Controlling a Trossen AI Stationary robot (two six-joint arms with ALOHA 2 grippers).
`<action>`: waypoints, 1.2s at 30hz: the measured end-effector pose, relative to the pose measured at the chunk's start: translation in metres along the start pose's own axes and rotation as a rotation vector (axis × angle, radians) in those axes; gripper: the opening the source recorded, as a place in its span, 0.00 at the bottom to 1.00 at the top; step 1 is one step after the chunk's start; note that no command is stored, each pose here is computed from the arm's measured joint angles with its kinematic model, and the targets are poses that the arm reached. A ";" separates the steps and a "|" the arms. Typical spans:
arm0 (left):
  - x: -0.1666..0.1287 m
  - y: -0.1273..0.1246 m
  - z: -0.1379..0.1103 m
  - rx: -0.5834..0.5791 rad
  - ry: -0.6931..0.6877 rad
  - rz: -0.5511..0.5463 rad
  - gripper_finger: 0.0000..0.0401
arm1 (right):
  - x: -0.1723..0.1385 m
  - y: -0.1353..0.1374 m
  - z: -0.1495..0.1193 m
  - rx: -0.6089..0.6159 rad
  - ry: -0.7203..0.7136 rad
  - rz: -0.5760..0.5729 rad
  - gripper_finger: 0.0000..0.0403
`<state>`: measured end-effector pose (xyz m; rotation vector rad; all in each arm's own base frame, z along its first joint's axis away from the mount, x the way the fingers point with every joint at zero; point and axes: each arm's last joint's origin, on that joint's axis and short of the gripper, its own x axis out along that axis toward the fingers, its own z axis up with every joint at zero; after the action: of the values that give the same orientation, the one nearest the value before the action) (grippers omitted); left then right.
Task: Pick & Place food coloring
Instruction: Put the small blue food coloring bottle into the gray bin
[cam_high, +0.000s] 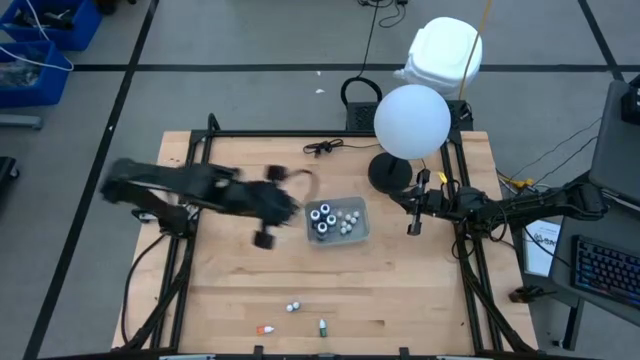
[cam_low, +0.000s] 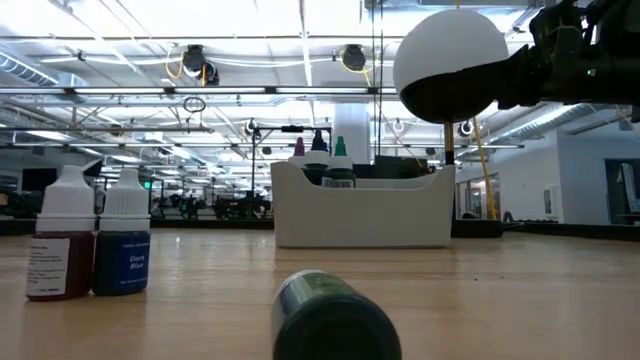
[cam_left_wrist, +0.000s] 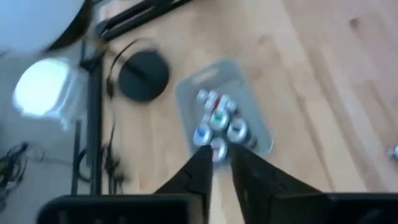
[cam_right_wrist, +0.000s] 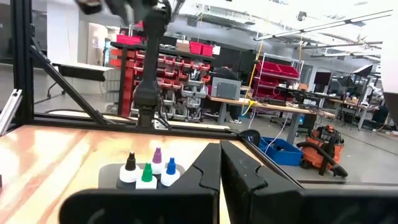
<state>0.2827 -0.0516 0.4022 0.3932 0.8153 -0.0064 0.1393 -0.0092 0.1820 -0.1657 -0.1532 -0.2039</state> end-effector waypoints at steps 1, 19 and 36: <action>-0.008 -0.001 -0.014 -0.017 -0.005 0.010 0.13 | 0.000 0.000 0.000 0.000 0.000 0.000 0.00; 0.021 -0.048 -0.209 -0.095 -0.651 0.015 0.01 | 0.000 0.000 -0.001 0.062 0.010 0.002 0.00; 0.068 -0.058 -0.272 -0.120 -0.772 0.143 0.01 | 0.000 0.001 -0.006 0.096 0.063 0.006 0.00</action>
<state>0.1284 -0.0017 0.1668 0.2989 0.0244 0.0233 0.1402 -0.0092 0.1758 -0.0646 -0.0995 -0.1950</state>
